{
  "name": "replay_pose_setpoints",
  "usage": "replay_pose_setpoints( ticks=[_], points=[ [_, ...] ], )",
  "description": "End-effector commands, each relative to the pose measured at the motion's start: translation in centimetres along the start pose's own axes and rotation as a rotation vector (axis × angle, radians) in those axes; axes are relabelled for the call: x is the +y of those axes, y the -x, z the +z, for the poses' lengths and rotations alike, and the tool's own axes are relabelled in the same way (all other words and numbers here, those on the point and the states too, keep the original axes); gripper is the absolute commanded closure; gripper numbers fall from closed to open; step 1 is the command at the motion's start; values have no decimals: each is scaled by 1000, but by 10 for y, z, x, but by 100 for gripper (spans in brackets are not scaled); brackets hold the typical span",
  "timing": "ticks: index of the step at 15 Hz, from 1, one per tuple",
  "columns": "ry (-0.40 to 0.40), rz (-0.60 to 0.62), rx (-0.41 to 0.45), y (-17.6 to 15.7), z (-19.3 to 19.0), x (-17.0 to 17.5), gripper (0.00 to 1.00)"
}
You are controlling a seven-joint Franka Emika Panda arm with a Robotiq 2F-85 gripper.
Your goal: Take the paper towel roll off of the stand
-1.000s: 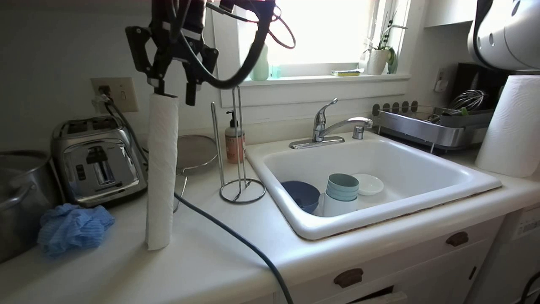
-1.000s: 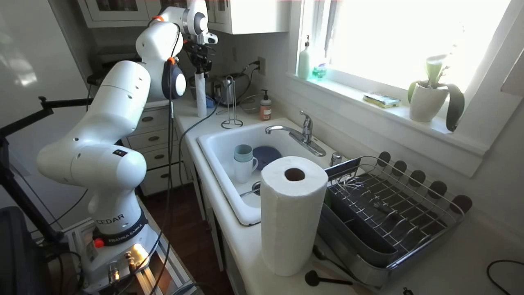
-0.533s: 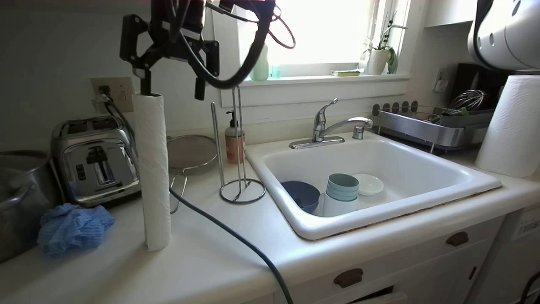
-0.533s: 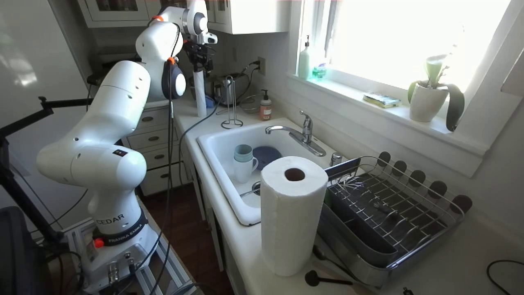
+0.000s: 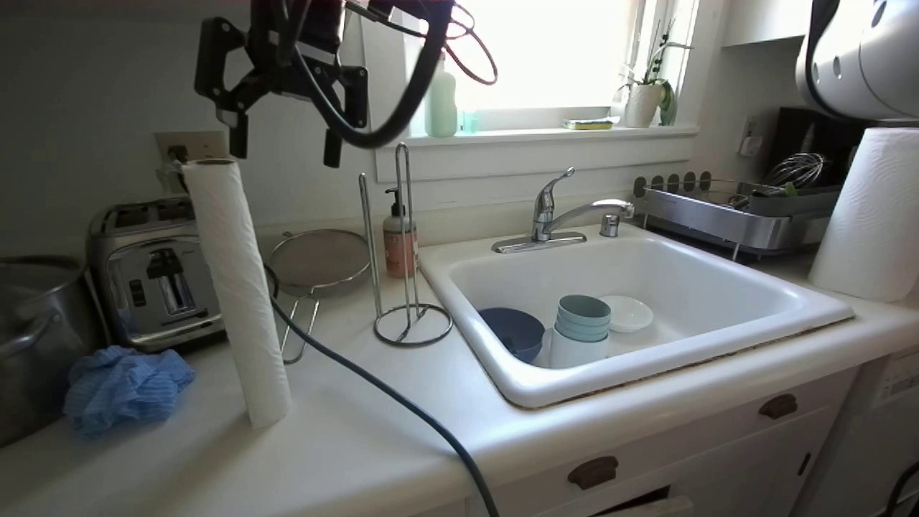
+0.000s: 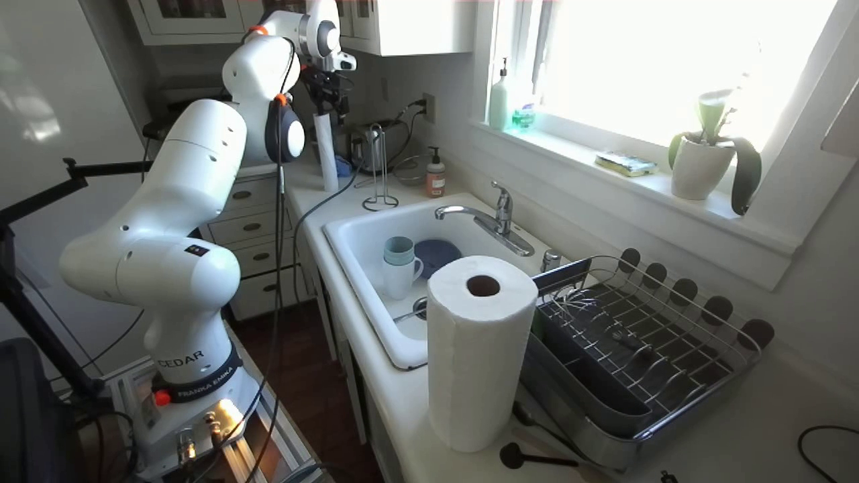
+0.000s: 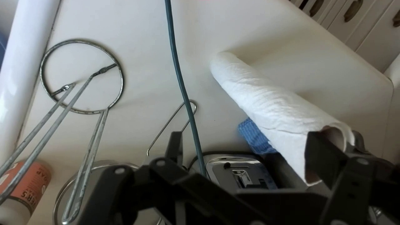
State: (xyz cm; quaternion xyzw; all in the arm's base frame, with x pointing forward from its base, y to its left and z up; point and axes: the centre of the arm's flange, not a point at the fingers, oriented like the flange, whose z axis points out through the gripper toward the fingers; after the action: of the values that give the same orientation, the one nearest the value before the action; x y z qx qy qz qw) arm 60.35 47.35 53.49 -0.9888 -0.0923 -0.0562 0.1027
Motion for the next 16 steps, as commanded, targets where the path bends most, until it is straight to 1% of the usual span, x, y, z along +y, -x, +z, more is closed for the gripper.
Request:
replay_pose_setpoints(
  ticks=[1, 6, 11, 12, 16],
  points=[
    [-55, -13, 46, -37, -14, -22, 0],
    [-69, -8, 66, -39, -18, -23, 0],
    [-50, -6, 47, -35, -19, -24, 0],
    [-37, -2, 29, -31, -23, -26, 0],
    [59, -11, -32, 20, -59, -23, 0]
  ],
)
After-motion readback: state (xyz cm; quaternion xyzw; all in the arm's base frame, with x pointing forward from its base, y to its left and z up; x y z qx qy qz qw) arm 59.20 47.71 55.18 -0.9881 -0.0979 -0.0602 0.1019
